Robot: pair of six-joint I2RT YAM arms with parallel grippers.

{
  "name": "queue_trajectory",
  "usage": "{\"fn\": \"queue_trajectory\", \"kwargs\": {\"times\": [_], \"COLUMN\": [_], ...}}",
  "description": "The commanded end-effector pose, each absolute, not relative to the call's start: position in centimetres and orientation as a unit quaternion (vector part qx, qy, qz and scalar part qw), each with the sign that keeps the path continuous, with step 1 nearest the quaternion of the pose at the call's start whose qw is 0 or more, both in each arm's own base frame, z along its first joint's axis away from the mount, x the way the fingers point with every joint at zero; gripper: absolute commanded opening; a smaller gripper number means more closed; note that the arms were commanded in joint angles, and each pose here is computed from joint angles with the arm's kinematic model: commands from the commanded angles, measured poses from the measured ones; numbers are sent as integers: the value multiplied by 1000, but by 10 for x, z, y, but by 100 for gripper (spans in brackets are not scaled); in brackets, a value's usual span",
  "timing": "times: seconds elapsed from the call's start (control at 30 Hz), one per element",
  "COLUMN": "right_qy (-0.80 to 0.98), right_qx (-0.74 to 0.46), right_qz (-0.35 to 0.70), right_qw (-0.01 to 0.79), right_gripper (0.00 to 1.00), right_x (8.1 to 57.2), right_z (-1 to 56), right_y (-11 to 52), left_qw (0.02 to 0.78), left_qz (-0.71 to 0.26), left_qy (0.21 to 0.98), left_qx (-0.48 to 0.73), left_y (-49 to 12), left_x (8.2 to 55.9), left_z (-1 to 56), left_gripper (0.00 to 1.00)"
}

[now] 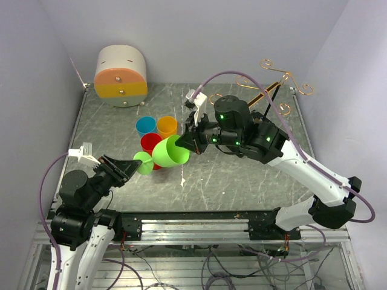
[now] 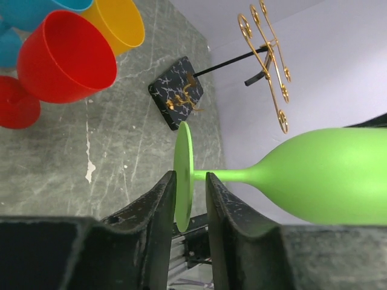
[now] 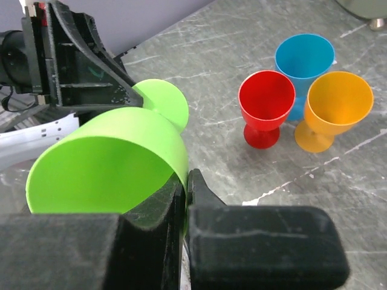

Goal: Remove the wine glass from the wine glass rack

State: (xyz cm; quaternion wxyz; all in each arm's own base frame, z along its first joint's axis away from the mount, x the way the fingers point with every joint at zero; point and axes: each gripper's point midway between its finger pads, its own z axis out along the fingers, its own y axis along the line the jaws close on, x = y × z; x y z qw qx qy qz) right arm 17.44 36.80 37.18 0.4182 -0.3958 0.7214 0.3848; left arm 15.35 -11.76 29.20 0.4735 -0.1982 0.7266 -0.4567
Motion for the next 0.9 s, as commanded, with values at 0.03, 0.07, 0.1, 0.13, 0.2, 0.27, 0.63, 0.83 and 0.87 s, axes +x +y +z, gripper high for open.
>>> {"fn": "queue_trajectory", "kwargs": {"times": [0.03, 0.07, 0.1, 0.13, 0.2, 0.27, 0.63, 0.83, 0.87], "right_qy": [738, 745, 754, 764, 784, 803, 861, 876, 878], "right_qx": [-354, -340, -327, -315, -295, -284, -297, -315, -316], "right_qz": [346, 330, 312, 291, 246, 208, 168, 152, 149], "right_qw": [458, 469, 476, 483, 488, 481, 378, 333, 327], "right_gripper": [0, 0, 0, 0, 0, 0, 0, 0, 0], "right_x": [191, 197, 202, 208, 219, 229, 261, 275, 278], "right_z": [380, 381, 381, 379, 371, 358, 281, 247, 240], "right_y": [351, 343, 336, 329, 315, 306, 313, 328, 330], "left_qw": [495, 502, 510, 516, 534, 548, 585, 563, 563], "left_qz": [-388, -361, -337, -313, -271, -237, -134, -118, -118], "left_qy": [743, 748, 752, 756, 759, 760, 764, 787, 788], "left_qx": [-230, -242, -248, -252, -255, -256, -239, -223, -222], "left_y": [-94, -85, -77, -69, -55, -43, -17, -19, -20], "left_x": [159, 161, 162, 163, 165, 168, 200, 210, 210], "left_z": [289, 288, 288, 288, 295, 300, 286, 267, 266], "left_gripper": [50, 54, 56, 56, 57, 56, 54, 52, 52]}}
